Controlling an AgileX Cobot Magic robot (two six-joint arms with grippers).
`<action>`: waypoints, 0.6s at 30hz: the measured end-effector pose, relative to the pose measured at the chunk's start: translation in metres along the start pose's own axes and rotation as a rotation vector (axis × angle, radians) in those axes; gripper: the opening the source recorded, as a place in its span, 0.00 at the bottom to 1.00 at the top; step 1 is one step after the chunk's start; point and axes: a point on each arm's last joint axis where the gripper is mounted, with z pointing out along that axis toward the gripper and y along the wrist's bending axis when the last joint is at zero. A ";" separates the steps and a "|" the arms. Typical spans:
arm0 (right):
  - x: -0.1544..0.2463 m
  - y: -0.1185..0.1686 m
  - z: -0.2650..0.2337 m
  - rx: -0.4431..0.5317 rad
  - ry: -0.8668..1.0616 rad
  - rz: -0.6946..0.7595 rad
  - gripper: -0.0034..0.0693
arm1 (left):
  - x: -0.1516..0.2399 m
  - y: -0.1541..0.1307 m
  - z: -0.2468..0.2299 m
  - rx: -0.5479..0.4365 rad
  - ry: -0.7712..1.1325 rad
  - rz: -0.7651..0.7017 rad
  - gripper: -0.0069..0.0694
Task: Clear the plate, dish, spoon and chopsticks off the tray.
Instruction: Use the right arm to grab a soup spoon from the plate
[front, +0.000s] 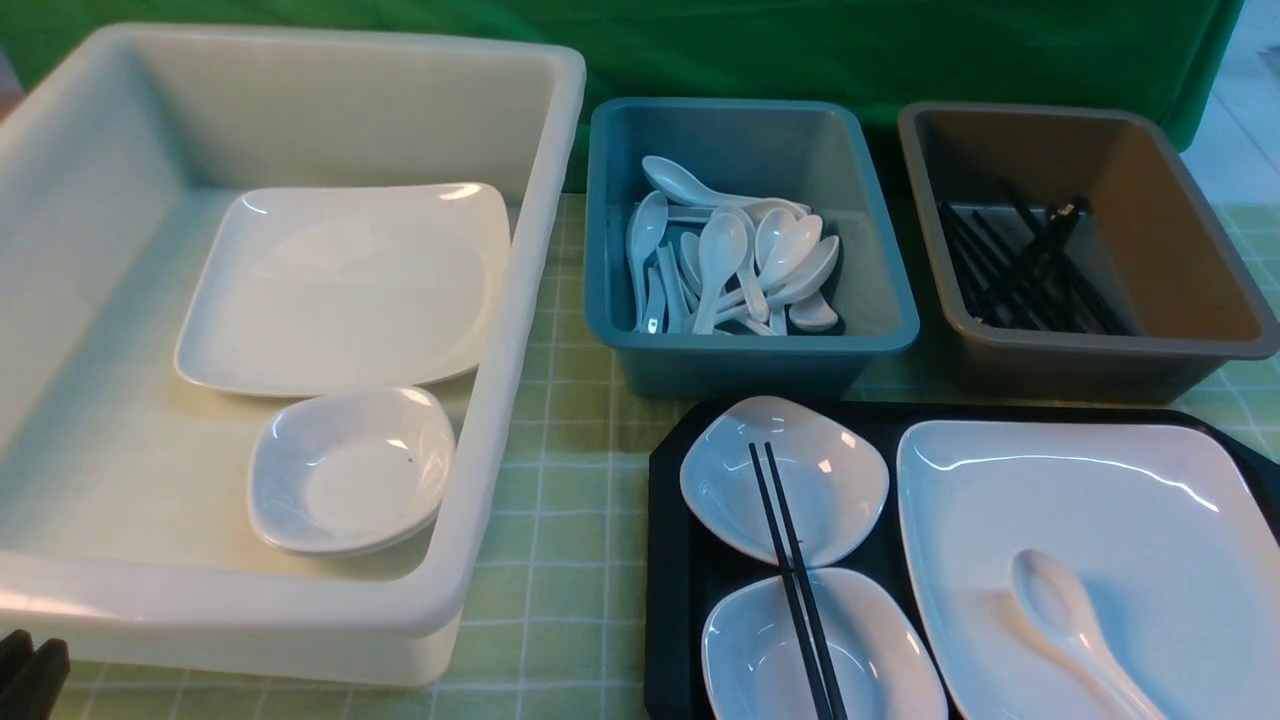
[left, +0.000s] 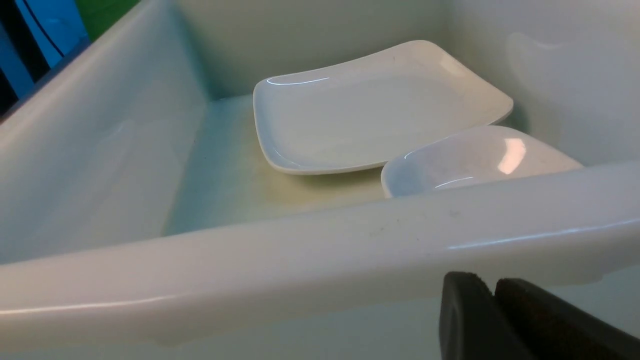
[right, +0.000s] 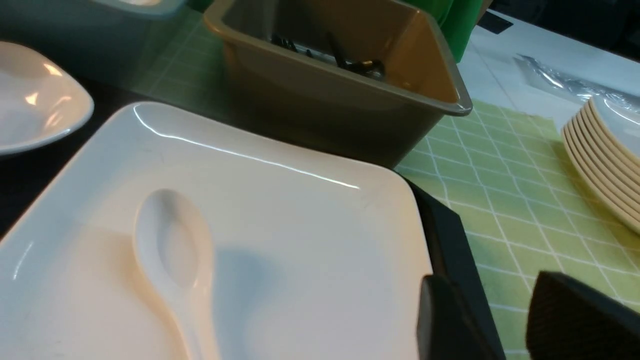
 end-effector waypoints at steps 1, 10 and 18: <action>0.000 0.000 0.000 0.000 0.000 0.000 0.38 | -0.002 0.000 0.000 0.001 -0.023 -0.046 0.17; -0.003 -0.001 0.000 0.018 -0.032 -0.090 0.38 | -0.029 0.011 -0.005 -0.038 -0.348 -0.516 0.19; -0.007 -0.002 0.000 0.026 -0.077 -0.145 0.38 | -0.042 0.022 -0.014 -0.044 -0.568 -0.786 0.19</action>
